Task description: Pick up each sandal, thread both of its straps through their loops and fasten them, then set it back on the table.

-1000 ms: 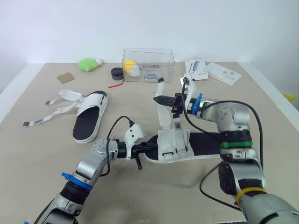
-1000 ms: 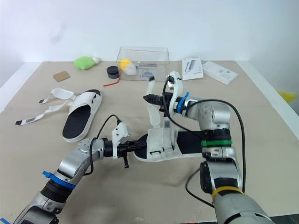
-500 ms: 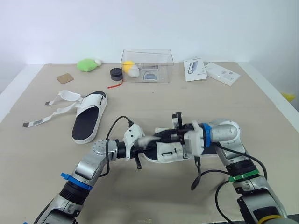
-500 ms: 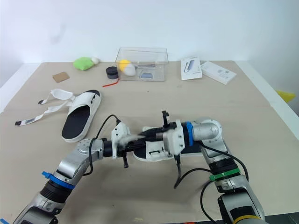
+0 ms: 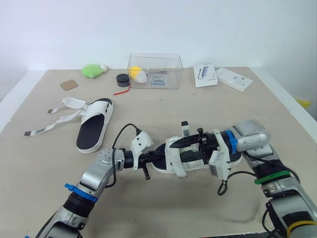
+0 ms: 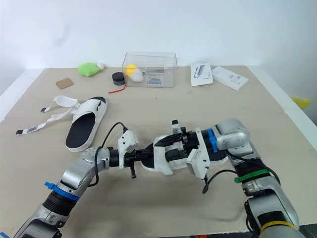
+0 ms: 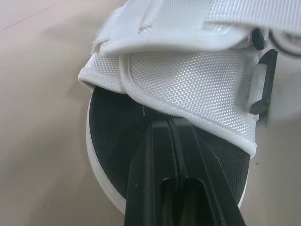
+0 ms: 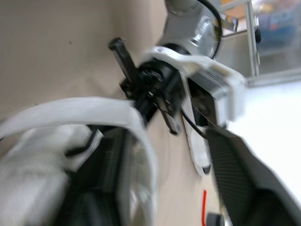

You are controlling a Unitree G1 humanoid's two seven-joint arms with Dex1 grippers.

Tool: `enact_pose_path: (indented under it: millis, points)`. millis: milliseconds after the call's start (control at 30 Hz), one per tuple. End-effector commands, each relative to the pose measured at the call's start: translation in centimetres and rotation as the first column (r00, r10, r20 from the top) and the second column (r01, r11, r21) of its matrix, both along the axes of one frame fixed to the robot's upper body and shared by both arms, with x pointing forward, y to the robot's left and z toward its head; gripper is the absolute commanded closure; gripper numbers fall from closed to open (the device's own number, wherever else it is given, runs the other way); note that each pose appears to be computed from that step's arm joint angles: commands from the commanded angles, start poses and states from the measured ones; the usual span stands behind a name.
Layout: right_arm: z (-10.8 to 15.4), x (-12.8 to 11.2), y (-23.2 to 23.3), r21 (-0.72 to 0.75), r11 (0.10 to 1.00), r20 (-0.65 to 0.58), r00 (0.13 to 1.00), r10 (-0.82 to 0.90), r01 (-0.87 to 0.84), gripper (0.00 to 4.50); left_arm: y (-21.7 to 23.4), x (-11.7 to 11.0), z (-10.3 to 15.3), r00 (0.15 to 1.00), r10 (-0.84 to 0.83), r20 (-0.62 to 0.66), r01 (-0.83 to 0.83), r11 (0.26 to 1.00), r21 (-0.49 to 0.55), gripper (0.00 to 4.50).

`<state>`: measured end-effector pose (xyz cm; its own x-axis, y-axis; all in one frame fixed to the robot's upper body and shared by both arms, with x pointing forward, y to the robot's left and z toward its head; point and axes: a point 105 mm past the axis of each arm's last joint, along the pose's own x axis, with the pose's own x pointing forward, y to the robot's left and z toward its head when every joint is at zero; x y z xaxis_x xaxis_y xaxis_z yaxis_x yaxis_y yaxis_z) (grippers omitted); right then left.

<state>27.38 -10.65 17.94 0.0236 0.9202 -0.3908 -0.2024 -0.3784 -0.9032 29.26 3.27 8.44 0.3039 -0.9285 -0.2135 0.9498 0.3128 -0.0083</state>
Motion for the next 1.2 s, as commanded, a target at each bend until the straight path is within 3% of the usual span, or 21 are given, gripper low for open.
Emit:
enact_pose_path:
  millis: [33, 167, 233, 300, 367, 433, 567, 767, 1033, 1167, 1200]
  points:
    - [2.8, -0.1, -0.6, 0.054, 0.994, -0.121, 0.989, -0.085, 0.093, 0.1, 0.5, -0.8, -3.5, 0.994, 0.01, -0.105, 0.0, 0.996, 0.093, 4.5]
    - [2.8, -0.7, -1.3, 0.023, 0.98, -0.33, 0.927, -0.18, 0.198, 0.1, 0.4, -0.9, -3.6, 0.994, 0.004, -0.11, 0.006, 0.996, 0.092, 4.5]
    - [3.0, -1.0, -1.5, 0.018, 0.96, -0.496, 0.836, -0.232, 0.278, 0.1, 0.3, -0.9, -3.5, 0.994, 0.002, -0.11, 0.008, 0.996, 0.091, 4.5]
    - [3.3, -1.5, -1.6, -0.005, 0.936, -0.678, 0.687, -0.262, 0.352, 0.1, 0.3, -1.0, -3.6, 0.994, 0.001, -0.11, 0.009, 0.996, 0.09, 4.5]
    - [2.2, -2.9, -2.1, -0.154, 0.903, -0.834, 0.437, -0.337, 0.401, 0.1, 0.3, -1.0, -3.6, 0.994, 0.002, -0.112, 0.008, 0.996, 0.09, 4.5]
    - [0.9, -4.7, -2.5, -0.296, 0.878, -0.884, 0.24, -0.401, 0.375, 0.1, 0.3, -1.0, -3.6, 0.994, 0.003, -0.113, 0.007, 0.996, 0.09, 4.5]
    - [-1.1, -7.7, -2.8, -0.468, 0.826, -0.874, -0.025, -0.486, 0.314, 0.1, 0.3, -1.1, -3.6, 0.993, 0.005, -0.115, 0.006, 0.996, 0.087, 4.5]
    - [-3.8, -7.9, -3.0, -0.553, 0.744, -0.817, -0.071, -0.572, 0.374, 0.1, 0.2, -0.9, -3.6, 0.993, 0.004, -0.115, 0.006, 0.996, 0.084, 4.5]
    - [-5.8, -7.5, -1.7, -0.574, 0.704, -0.797, -0.089, -0.598, 0.418, 0.1, 0.0, -0.9, -3.5, 0.994, 0.002, -0.113, 0.007, 0.997, 0.082, 4.5]
    - [-6.1, -7.5, -1.1, -0.575, 0.705, -0.797, -0.091, -0.597, 0.414, 1.37, 0.1, -0.8, -3.5, 0.994, 0.005, -0.113, 0.005, 0.997, 0.082, 4.5]
    - [-6.3, -7.2, -1.1, -0.581, 0.691, -0.788, -0.087, -0.609, 0.429, 1.94, 0.0, -0.8, -3.5, 0.994, 0.006, -0.113, 0.004, 0.997, 0.081, 4.5]
